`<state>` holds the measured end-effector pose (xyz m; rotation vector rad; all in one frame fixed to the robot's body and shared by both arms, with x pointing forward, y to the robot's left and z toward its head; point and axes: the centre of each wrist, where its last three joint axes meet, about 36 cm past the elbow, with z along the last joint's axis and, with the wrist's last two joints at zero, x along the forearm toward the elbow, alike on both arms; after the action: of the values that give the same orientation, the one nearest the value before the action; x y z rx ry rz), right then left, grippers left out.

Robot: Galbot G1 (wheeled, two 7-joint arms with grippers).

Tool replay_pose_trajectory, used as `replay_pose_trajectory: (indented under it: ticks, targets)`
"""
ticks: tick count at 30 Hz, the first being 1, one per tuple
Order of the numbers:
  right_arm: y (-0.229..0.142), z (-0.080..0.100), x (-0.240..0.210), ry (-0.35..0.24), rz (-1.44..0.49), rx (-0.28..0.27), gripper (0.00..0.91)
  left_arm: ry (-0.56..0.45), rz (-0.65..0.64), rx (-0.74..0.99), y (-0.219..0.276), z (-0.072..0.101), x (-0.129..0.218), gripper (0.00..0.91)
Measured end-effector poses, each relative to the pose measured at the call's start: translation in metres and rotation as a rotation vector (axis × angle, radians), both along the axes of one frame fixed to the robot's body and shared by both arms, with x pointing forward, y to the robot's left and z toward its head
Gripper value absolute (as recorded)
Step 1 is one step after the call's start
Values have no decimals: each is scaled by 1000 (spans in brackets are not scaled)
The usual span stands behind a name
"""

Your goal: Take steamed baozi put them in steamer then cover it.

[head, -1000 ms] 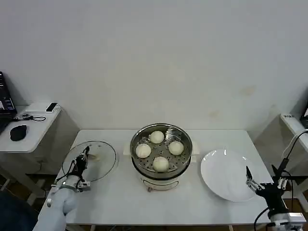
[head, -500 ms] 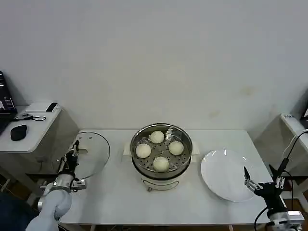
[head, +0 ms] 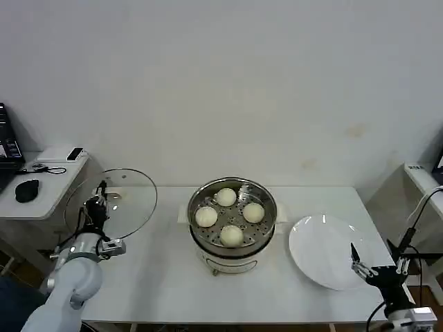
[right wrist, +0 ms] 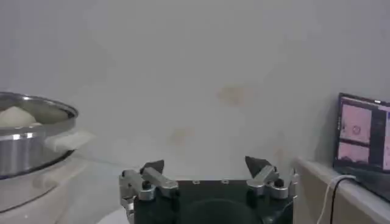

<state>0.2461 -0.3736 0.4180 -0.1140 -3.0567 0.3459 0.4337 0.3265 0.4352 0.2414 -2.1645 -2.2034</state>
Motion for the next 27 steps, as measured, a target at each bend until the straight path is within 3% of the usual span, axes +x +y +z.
replay_pose_trajectory:
  ticks: [12,27]
  targets:
    - [2,0,-10,6,-7,-30,907,41,-56,-45,-83,12,1,0]
    - [16,-15,-6,22,16,-33,907,78,-65,-59,-184,25,17,0]
